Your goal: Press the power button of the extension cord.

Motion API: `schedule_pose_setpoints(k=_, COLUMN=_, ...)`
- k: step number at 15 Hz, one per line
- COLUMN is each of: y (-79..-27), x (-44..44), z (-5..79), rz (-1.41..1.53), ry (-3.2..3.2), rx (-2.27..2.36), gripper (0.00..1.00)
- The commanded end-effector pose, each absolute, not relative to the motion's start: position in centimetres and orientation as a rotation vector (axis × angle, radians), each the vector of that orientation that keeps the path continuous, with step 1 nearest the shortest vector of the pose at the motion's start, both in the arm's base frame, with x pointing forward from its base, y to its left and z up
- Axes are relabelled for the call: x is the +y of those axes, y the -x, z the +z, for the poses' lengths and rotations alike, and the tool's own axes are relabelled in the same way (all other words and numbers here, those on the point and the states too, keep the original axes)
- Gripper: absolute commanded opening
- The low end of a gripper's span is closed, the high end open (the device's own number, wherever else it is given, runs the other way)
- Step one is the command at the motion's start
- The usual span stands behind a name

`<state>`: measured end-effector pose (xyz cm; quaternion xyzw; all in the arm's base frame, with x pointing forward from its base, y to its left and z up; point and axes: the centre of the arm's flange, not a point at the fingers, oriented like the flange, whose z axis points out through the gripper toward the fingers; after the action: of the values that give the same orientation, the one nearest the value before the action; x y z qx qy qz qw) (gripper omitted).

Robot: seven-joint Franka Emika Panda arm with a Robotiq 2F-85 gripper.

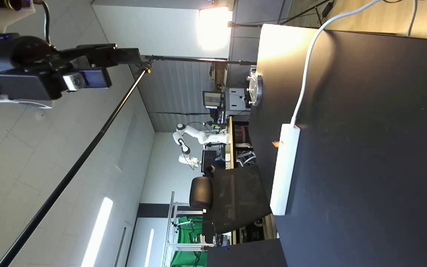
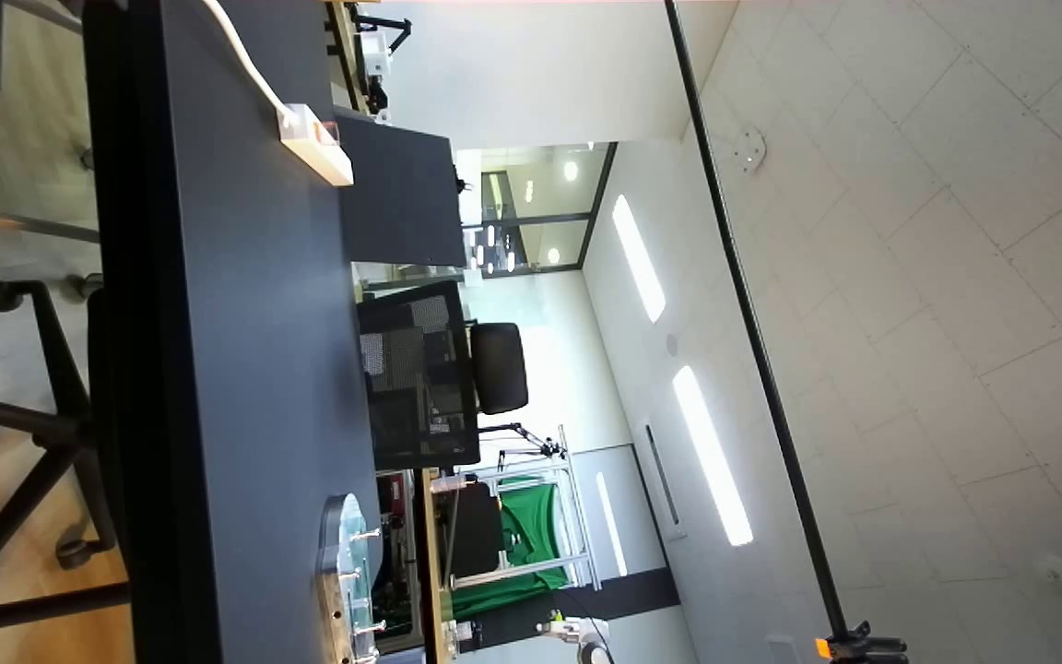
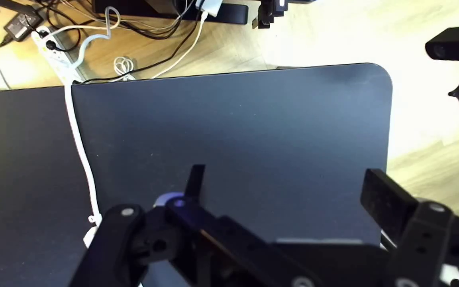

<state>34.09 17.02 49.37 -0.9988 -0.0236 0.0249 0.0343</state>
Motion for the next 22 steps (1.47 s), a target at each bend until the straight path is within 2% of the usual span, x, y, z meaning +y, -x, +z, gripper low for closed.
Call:
schedule_pose_setpoints(k=1, y=-34.1, x=17.0, z=49.4, rz=0.076, ry=3.071, rx=-0.072, gripper=1.0)
schedule_pose_setpoints(k=7, y=-38.5, x=10.5, z=44.6, rz=-0.002, ry=3.189, rx=-0.173, gripper=1.0)
schedule_pose_setpoints(k=9, y=-40.7, x=7.2, z=42.3, rz=0.03, ry=3.22, rx=-0.21, gripper=0.73)
schedule_pose_setpoints(k=16, y=-49.4, x=-5.0, z=34.5, rz=0.195, ry=3.2, rx=-0.059, gripper=0.25)
schedule_pose_setpoints(k=19, y=-53.0, x=-9.9, z=36.9, rz=-0.099, ry=3.263, rx=0.144, gripper=0.03)
schedule_pose_setpoints(k=21, y=-53.8, x=-11.5, z=39.6, rz=-0.291, ry=3.284, rx=0.187, gripper=0.0)
schedule_pose_setpoints(k=22, y=-52.1, x=-11.0, z=37.2, rz=-0.169, ry=3.256, rx=0.106, gripper=0.0)
